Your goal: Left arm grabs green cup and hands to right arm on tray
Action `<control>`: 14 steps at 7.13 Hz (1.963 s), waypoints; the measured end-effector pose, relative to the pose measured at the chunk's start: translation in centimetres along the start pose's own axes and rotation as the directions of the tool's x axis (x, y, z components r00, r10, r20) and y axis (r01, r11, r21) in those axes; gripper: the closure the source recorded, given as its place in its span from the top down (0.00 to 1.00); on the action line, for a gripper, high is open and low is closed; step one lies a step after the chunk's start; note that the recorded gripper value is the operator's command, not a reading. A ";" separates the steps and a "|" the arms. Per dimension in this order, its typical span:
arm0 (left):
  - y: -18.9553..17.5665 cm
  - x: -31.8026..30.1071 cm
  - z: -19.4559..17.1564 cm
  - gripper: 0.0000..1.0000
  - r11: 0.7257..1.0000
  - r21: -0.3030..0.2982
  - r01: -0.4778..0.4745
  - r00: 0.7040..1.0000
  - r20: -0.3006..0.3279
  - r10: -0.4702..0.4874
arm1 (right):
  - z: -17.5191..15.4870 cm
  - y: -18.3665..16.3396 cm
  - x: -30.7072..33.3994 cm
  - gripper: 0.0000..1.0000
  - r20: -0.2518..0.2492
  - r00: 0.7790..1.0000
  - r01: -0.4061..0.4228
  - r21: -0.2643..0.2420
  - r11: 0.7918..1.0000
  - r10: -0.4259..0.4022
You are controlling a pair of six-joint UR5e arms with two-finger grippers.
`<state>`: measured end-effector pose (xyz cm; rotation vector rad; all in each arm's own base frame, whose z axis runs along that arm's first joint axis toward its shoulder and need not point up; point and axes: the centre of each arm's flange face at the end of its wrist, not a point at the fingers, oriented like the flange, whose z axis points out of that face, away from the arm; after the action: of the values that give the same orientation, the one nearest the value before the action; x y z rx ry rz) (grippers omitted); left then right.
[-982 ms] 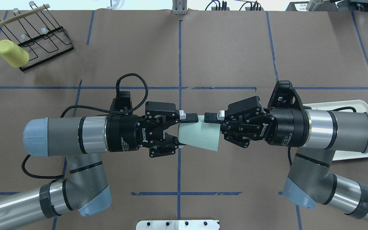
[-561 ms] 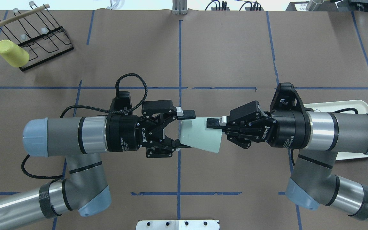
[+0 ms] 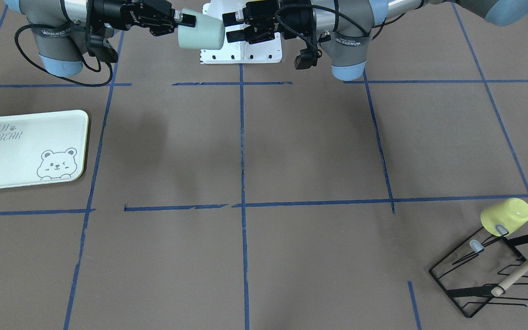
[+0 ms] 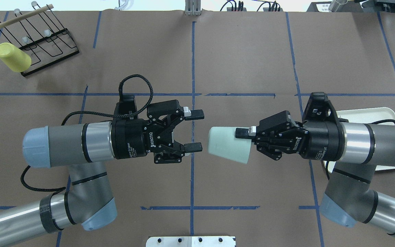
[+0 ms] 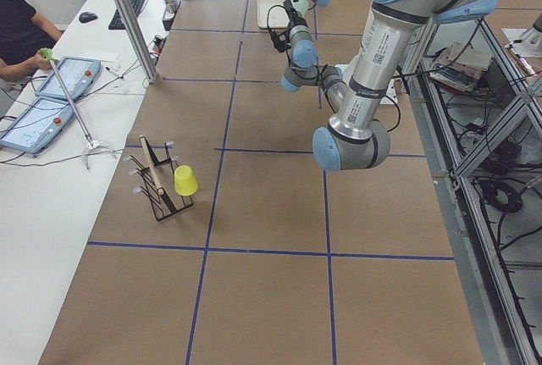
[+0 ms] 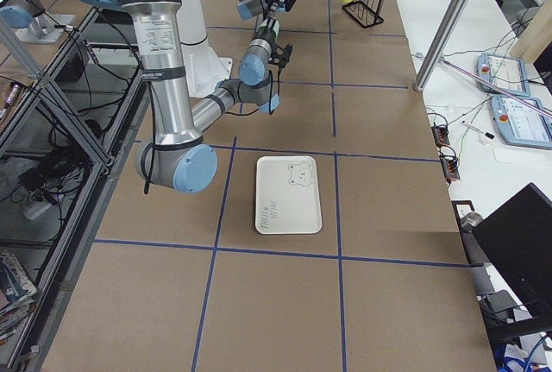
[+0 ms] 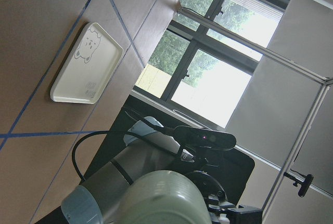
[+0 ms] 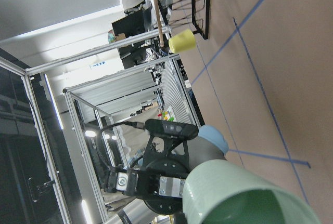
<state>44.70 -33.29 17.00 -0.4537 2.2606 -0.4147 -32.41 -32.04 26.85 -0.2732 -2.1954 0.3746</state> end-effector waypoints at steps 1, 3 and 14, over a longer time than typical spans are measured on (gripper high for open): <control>-0.5 -0.5 -0.4 1.00 1.000 0.015 0.000 1.000 0.010 0.000 | -2.4 -2.1 -0.7 0.00 0.009 1.000 0.022 0.086 0.996 -0.023; -0.9 -0.8 -0.6 1.00 0.999 0.035 0.002 1.000 0.012 -0.003 | -6.8 -7.5 -0.3 0.00 0.011 0.997 0.064 0.304 0.951 -0.070; -8.3 5.0 -0.9 1.00 0.766 0.159 -0.623 0.487 0.845 0.221 | -32.9 -23.3 7.9 0.00 -0.873 0.389 0.498 -0.069 0.865 -0.293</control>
<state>42.39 -42.69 17.96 0.2043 1.2387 -0.3491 -12.36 -45.52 60.06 0.1891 -1.1046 0.1188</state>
